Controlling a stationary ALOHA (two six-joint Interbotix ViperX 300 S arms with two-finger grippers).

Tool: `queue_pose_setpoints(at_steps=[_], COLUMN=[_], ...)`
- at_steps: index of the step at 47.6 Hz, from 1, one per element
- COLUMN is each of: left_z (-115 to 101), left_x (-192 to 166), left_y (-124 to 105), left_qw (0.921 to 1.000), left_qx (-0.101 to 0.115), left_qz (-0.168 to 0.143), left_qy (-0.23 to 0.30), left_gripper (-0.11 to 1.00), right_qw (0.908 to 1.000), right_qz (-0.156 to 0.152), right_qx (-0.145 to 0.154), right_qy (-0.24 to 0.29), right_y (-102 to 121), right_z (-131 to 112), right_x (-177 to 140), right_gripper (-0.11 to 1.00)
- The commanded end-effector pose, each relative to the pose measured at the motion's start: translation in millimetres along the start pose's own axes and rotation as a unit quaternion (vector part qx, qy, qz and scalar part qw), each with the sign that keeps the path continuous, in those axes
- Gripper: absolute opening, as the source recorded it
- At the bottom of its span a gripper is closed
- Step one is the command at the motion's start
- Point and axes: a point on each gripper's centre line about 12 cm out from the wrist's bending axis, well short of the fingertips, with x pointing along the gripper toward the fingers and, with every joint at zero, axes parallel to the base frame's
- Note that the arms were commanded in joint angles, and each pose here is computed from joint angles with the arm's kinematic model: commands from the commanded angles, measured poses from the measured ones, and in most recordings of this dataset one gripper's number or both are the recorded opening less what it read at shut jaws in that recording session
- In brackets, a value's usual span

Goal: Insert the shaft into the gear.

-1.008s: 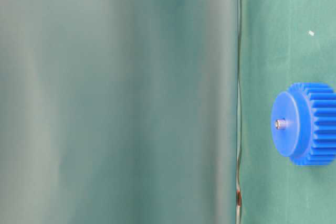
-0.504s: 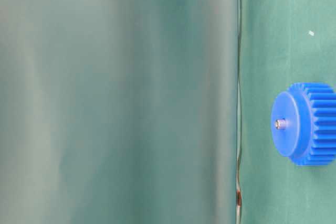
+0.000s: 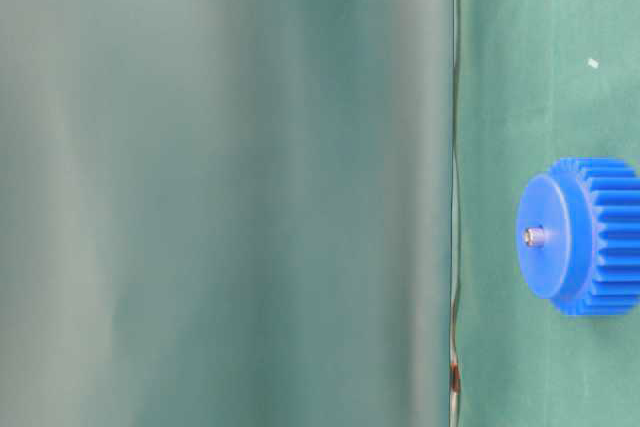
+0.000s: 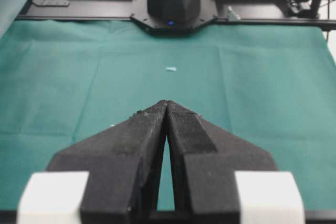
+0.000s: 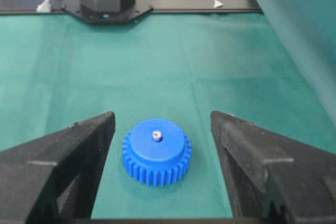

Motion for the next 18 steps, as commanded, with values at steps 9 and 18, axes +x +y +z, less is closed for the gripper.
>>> queue_pose_setpoints(at_steps=[9, 18], left_z=[10.7, 10.7], left_x=[2.0, 2.0], left_y=[0.3, 0.3], left_qw=[0.9999, 0.9999], left_qx=[0.002, 0.002], left_qz=[0.001, 0.001], left_qy=[-0.014, -0.014], left_gripper=[0.0, 0.0], right_qw=[1.0, 1.0], right_qz=[0.0, 0.0], right_qx=[-0.002, -0.002], right_qy=[-0.002, -0.002], right_y=[0.0, 0.0], right_z=[1.7, 1.9], right_x=[2.7, 2.7], right_gripper=[0.76, 0.76])
